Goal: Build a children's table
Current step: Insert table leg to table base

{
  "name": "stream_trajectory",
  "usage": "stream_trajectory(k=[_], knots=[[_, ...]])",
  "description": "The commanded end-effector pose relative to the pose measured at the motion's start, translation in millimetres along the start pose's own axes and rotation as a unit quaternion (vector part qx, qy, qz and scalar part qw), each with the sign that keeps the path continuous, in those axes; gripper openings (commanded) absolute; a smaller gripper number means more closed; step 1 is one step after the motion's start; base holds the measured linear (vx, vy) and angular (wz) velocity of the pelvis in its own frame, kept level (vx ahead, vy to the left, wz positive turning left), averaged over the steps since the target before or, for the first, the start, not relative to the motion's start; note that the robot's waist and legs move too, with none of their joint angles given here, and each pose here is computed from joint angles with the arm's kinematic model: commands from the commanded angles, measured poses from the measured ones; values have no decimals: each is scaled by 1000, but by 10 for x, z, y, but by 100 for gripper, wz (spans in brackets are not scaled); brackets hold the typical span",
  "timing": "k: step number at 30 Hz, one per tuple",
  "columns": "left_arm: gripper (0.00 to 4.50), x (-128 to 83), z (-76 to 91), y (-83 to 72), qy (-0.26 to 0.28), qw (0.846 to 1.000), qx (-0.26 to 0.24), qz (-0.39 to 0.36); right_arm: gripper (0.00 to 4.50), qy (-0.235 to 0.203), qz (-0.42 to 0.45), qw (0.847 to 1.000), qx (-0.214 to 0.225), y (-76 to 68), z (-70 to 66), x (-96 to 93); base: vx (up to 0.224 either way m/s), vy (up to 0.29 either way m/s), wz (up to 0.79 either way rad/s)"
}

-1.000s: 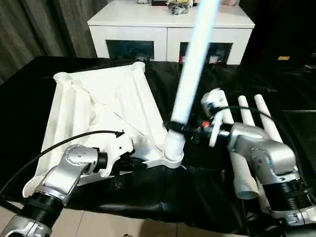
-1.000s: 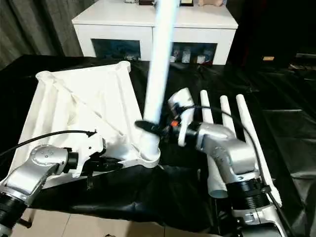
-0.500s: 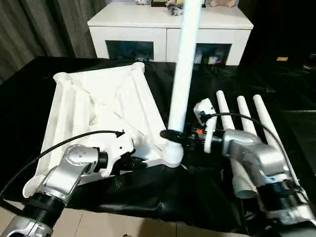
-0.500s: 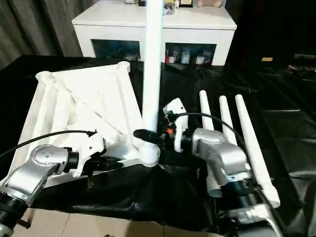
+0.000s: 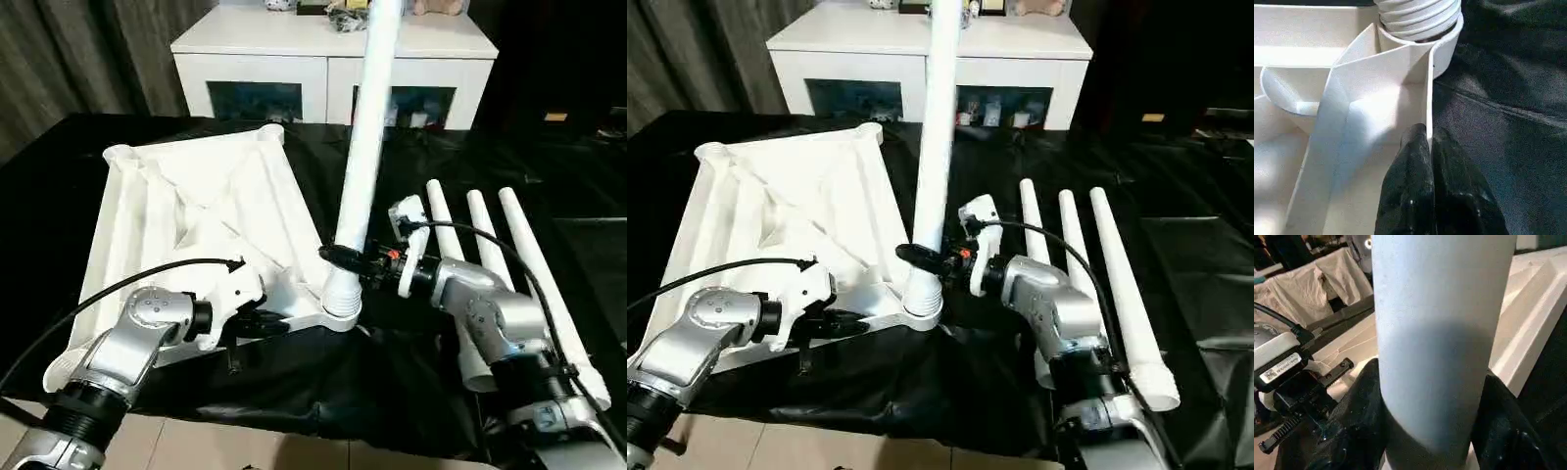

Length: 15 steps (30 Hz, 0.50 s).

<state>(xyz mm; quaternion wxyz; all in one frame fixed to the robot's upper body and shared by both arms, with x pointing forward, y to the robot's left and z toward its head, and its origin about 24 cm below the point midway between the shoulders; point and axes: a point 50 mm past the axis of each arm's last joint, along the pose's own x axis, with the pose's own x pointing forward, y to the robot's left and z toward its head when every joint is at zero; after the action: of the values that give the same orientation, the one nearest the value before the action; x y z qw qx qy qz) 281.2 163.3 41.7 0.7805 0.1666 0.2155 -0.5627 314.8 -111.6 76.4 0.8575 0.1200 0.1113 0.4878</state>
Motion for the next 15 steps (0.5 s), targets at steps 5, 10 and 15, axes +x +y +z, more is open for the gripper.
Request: stream_trajectory(k=[5,10,15], knots=[[0,9,-63,37,-4,1000,-22,20,183,30,-45,997,-54,12,-280,-82,0,0,0],[0,24,-53,42,-8,1000,-24,19,182,-3,-79,995,-58,68,-419,-120,0,0,0],[0,10,-53,63,-7,1000,-22,20,182,-30,-110,990,-83,89,-459,-176,0,0,0]])
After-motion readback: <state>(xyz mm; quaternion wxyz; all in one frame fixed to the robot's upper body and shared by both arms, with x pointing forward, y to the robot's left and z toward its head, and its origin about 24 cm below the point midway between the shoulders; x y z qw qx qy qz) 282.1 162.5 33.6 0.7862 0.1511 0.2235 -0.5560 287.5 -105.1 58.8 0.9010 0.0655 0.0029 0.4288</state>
